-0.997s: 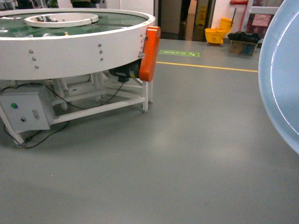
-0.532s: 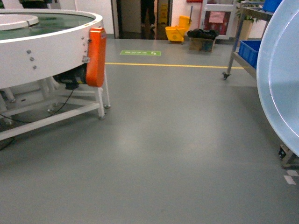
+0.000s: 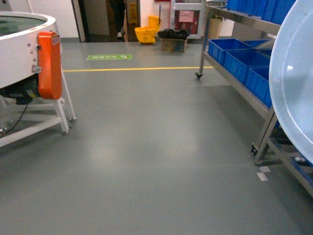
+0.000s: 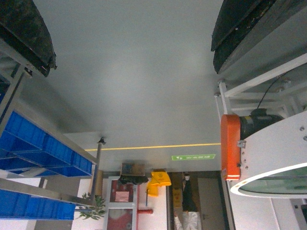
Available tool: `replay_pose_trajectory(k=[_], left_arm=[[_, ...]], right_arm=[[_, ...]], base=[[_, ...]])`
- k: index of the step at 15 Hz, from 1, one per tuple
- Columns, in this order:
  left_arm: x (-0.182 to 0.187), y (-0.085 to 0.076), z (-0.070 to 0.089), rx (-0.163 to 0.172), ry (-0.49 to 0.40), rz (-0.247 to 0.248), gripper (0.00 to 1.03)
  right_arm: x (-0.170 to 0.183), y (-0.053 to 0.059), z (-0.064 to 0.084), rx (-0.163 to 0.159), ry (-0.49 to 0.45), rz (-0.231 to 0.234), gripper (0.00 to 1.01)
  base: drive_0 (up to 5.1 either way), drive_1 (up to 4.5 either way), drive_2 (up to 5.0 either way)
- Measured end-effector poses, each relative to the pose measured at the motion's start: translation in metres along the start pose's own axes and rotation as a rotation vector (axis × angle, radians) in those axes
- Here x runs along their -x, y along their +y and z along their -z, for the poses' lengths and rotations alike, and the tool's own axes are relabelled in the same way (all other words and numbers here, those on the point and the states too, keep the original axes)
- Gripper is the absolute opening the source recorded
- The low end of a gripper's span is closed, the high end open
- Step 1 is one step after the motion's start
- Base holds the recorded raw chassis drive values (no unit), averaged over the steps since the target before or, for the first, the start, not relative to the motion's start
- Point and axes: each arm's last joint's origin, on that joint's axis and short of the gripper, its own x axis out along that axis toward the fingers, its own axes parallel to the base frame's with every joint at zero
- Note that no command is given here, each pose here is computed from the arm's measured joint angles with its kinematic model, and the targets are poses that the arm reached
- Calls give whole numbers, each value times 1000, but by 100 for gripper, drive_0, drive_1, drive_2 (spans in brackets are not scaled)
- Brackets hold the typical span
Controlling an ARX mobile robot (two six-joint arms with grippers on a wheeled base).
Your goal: Place blue tray on left shelf second layer neatly
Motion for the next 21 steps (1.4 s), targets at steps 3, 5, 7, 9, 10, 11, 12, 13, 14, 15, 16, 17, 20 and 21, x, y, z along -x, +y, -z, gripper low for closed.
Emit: replay_pose_trajectory(k=[3,5,7,9,10,11,12,13,14,15,16,17,20,21], left_arm=[[0,0,0,0,0,0,98],[0,0,0,0,0,0,98],[0,0,0,0,0,0,98],[0,0,0,0,0,0,98],[0,0,0,0,0,0,98],[0,0,0,0,0,0,98],[0,0,0,0,0,0,98],[0,0,0,0,0,0,98],[0,0,0,0,0,0,98],[0,0,0,0,0,0,98],[0,0,0,0,0,0,98],[0,0,0,0,0,0,98],[0,0,0,0,0,0,98],[0,0,0,0,0,0,98]], right_arm=[[0,0,0,0,-1,0,2],[0,0,0,0,-1,0,2],[0,0,0,0,0,0,2],[0,0,0,0,-1,0,2],[0,0,0,0,0,0,2],[0,0,0,0,0,0,2],[0,0,0,0,0,0,2],[0,0,0,0,-1,0,2],[0,0,0,0,0,0,2],[0,0,0,0,0,0,2],[0,0,0,0,-1,0,2],[0,0,0,0,0,0,2],[0,0,0,0,0,0,2],[0,0,0,0,0,0,2]], base=[[-196,-196,-196],[-196,-196,-196],[-196,-196,-196],[-155,-155,-155],[-155,-155,-155],[-154,-154,-154],[-154,-154,-154],[-165,-165,-165],[-165,-165,-165],[-165,-165,-165],[-165,-165,-165],[-165,-165,-165],[-165,-165,-165],[-165,-165,-165]])
